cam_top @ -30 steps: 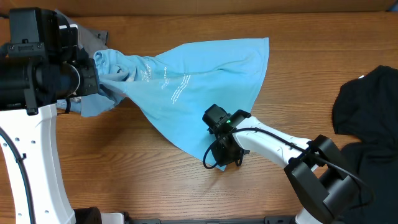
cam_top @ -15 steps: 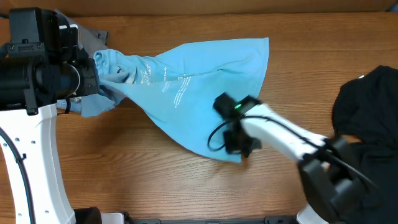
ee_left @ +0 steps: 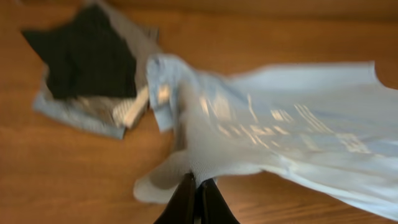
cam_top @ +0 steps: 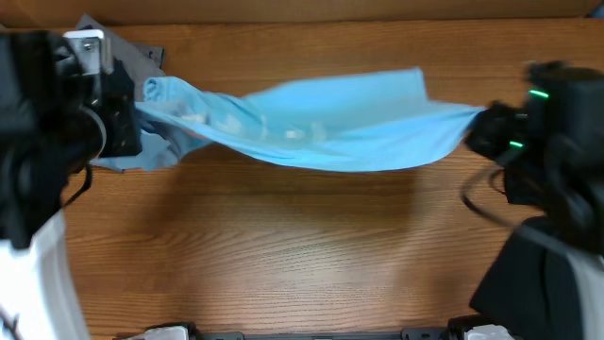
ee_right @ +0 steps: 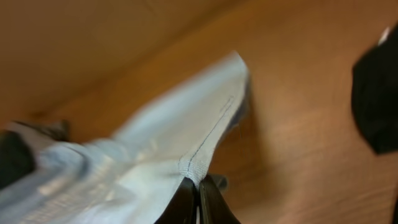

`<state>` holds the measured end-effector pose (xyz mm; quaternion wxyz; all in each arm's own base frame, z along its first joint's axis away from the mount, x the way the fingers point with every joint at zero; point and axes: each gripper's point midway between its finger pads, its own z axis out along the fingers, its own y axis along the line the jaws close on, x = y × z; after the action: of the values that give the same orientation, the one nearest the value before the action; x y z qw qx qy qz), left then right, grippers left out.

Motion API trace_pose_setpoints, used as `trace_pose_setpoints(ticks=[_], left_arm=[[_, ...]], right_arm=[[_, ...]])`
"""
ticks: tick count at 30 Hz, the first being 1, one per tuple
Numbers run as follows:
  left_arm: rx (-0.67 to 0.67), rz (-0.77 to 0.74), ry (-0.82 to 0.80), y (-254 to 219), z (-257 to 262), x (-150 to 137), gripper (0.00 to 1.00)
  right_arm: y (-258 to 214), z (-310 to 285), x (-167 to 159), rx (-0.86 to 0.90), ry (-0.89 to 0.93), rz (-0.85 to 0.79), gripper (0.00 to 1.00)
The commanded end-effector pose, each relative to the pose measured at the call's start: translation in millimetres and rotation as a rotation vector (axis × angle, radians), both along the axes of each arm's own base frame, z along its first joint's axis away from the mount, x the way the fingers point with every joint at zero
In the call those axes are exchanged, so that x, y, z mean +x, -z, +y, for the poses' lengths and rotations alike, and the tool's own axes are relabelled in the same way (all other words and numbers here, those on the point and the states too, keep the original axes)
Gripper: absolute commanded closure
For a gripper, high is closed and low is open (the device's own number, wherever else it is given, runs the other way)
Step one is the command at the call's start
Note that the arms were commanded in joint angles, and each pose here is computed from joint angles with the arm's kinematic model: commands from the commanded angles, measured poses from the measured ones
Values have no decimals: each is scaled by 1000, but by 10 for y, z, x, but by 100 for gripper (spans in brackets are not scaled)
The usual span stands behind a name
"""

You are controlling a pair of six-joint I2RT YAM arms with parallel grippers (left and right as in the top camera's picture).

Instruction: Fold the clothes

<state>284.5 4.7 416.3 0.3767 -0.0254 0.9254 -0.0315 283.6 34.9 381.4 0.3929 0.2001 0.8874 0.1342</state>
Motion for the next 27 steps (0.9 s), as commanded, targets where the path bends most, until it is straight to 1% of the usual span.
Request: trace_pose_setpoints(ticks=[1, 3, 4, 9, 10, 13, 15, 17, 20, 22, 24, 26, 27], left_arm=[[24, -185, 53, -496, -78, -336, 96], [42, -249, 39, -666, -56, -465, 96], [75, -339, -3, -891, 10, -666, 96], [115, -577, -159, -1438, 212, -1223, 96], [115, -629, -165, -1546, 211, -1326, 96], [114, -727, -167, -1750, 195, -1499, 96], [117, -737, -167, -1774, 197, -1495, 96], [113, -706, -155, -1724, 186, -1379, 96], [86, -618, -99, -1567, 112, -1019, 96], [76, -560, -43, -1464, 47, -689, 96], [77, -523, 26, -1386, -20, -282, 96], [42, -524, 124, -1350, -156, 240, 96], [25, -538, 175, -1353, -230, 446, 96]], right_arm=[[-665, -105, -265, -16, 17, -178, 96], [-935, -159, -425, -17, 35, -244, 96], [-1198, -199, -590, -10, 46, -319, 96], [-1719, -279, -960, 24, 75, -491, 96], [-1792, -287, -1017, 31, 77, -518, 96], [-1900, -307, -1098, 37, 84, -559, 96], [-1887, -333, -1072, 28, 99, -553, 96], [-1833, -322, -984, 23, 99, -525, 96], [-1698, -287, -716, 10, 97, -454, 96], [-1599, -257, -486, 1, 95, -405, 96], [-1484, -218, -197, -9, 93, -356, 96], [-1377, -181, 178, -31, 90, -322, 96], [-1355, -197, 372, -53, 100, -324, 96]])
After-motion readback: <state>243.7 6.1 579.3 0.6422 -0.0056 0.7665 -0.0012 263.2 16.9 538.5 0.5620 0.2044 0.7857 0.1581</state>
